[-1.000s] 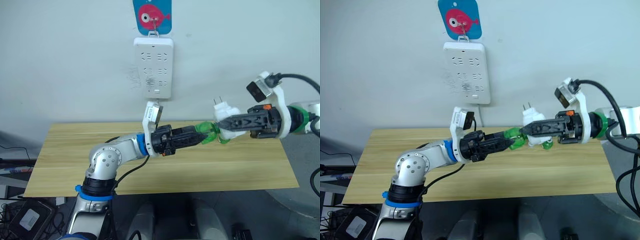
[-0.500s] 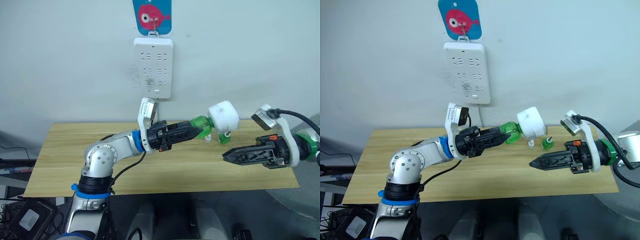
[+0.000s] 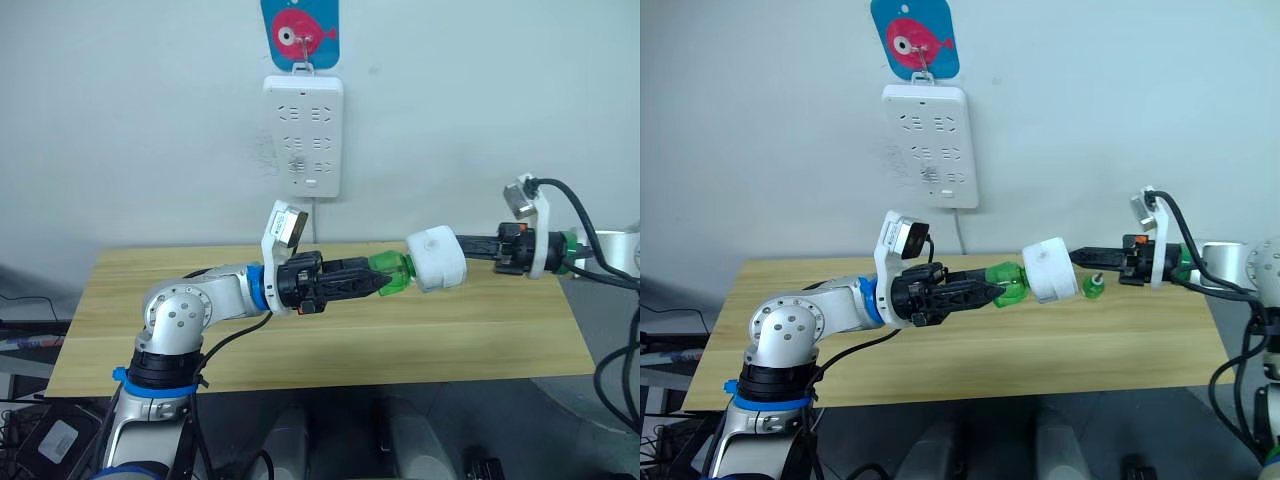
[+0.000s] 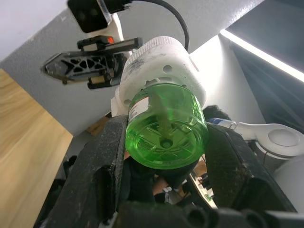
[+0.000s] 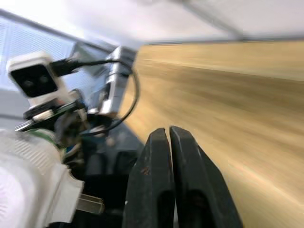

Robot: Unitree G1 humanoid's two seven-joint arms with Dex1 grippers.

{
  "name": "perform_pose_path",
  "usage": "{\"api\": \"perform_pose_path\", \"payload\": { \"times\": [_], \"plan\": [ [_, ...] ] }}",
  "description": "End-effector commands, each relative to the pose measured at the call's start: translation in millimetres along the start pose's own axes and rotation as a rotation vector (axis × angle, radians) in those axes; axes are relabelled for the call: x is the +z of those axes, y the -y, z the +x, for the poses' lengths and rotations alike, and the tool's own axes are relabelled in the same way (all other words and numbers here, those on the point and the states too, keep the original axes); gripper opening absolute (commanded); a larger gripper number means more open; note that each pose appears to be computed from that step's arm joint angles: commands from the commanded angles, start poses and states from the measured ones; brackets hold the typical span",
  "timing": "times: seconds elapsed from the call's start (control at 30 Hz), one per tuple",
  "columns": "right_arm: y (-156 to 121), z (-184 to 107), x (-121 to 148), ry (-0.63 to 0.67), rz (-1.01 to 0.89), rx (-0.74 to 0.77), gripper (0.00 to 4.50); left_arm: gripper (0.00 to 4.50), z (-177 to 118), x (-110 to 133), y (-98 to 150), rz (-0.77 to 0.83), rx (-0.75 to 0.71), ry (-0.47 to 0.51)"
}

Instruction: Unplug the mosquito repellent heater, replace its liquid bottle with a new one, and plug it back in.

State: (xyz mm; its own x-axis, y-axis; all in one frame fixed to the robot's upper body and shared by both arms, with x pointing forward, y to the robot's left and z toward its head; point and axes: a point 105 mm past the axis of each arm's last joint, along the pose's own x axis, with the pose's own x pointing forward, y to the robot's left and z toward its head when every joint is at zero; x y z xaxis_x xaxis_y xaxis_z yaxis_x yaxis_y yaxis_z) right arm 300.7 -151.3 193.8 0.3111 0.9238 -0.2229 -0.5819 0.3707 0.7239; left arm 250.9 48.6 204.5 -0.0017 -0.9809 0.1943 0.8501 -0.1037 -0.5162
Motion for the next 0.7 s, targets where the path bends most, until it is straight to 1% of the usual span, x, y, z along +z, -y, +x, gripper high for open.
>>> {"api": "perform_pose_path", "payload": {
  "times": [0.03, 0.23, 0.33, 0.43, 0.57, 0.7],
  "plan": [
    [-29, 3, -7, -0.044, -0.06, 0.094, 0.01, 2.22, 1, 5, 7, 0.03, -0.027, 0.018],
    [-58, 3, -30, -0.115, -0.078, 0.194, 0.01, 2.22, -2, 4, 1, 0.03, -0.002, 0.02],
    [-72, -3, -34, -0.128, -0.067, 0.236, 0.01, 2.22, -5, 2, -4, 0.027, 0.019, 0.023],
    [-85, -10, -38, -0.17, -0.089, 0.273, 0.01, 2.22, -8, 0, -7, 0.018, 0.032, 0.027],
    [-100, -9, -35, -0.205, -0.131, 0.344, 0.01, 2.22, -8, -4, -7, 0.021, 0.029, 0.01],
    [-110, -3, -25, -0.209, -0.173, 0.382, 0.01, 2.22, -6, -6, -6, 0.025, 0.02, 0.002]
  ]
}}
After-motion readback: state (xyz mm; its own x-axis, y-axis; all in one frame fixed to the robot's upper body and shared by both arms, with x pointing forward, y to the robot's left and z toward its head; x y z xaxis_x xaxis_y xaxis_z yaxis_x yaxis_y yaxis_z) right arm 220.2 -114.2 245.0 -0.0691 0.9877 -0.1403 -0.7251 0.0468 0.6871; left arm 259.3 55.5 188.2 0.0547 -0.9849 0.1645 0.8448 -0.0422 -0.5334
